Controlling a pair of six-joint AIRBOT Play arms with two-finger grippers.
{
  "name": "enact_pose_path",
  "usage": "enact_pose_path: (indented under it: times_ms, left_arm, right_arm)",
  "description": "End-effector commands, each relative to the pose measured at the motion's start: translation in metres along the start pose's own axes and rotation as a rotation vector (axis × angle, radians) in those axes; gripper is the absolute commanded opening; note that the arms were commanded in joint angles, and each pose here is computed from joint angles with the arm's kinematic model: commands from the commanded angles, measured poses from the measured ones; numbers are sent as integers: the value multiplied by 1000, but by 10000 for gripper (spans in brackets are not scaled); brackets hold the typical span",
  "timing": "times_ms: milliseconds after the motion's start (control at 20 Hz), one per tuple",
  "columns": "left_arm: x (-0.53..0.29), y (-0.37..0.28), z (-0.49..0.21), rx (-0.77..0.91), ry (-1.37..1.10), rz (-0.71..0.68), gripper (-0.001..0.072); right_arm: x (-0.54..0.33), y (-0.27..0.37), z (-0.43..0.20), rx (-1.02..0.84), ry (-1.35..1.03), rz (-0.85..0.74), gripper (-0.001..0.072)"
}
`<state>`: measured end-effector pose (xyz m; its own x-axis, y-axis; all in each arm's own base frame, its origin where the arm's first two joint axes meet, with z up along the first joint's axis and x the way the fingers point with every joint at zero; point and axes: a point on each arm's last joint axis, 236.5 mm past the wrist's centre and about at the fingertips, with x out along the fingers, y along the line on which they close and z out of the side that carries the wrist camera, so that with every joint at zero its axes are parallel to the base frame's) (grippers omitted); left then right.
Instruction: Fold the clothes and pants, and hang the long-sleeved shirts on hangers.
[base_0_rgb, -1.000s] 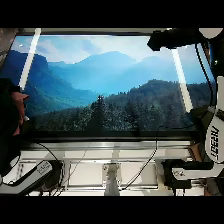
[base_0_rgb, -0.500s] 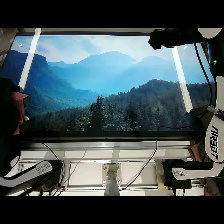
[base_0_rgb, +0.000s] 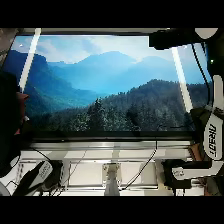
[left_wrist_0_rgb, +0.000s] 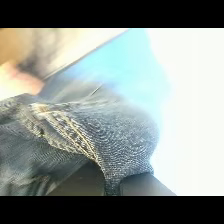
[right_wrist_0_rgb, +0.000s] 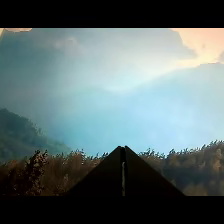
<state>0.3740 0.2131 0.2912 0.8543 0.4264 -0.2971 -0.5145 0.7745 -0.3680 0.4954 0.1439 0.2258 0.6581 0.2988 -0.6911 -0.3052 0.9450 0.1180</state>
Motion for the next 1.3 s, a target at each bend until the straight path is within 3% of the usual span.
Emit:
enact_pose_path:
  times_ms: [0,200,400,600,950,1000,1050,1100,1250]
  left_arm:
    - [-115,-134,85,-255,-317,-480,7]
    - [-244,-254,109,-336,-416,-969,6]
    - [-297,-340,84,-315,-294,-1223,6]
    - [-299,-408,8,-167,-125,-1295,7]
    - [-254,-479,-245,196,425,-1213,18]
    - [-255,-485,-276,228,473,-1210,129]
    - [-256,-490,-304,255,512,-1209,310]
    - [-258,-493,-330,283,549,-1207,458]
    - [-260,-495,-363,318,594,-1201,478]
  right_arm:
    - [10,-3,7,2,-30,-7,52]
    - [-5,-51,40,79,-168,-120,52]
    - [-30,-133,32,260,-182,-235,52]
    - [-80,-213,12,378,-196,-369,52]
    - [-122,-261,-20,499,-169,-433,69]
    - [-121,-260,-20,499,-168,-433,129]
    - [-121,-260,-19,499,-172,-432,262]
    - [-122,-261,-18,498,-177,-432,323]
    - [-121,-260,-17,499,-178,-427,326]
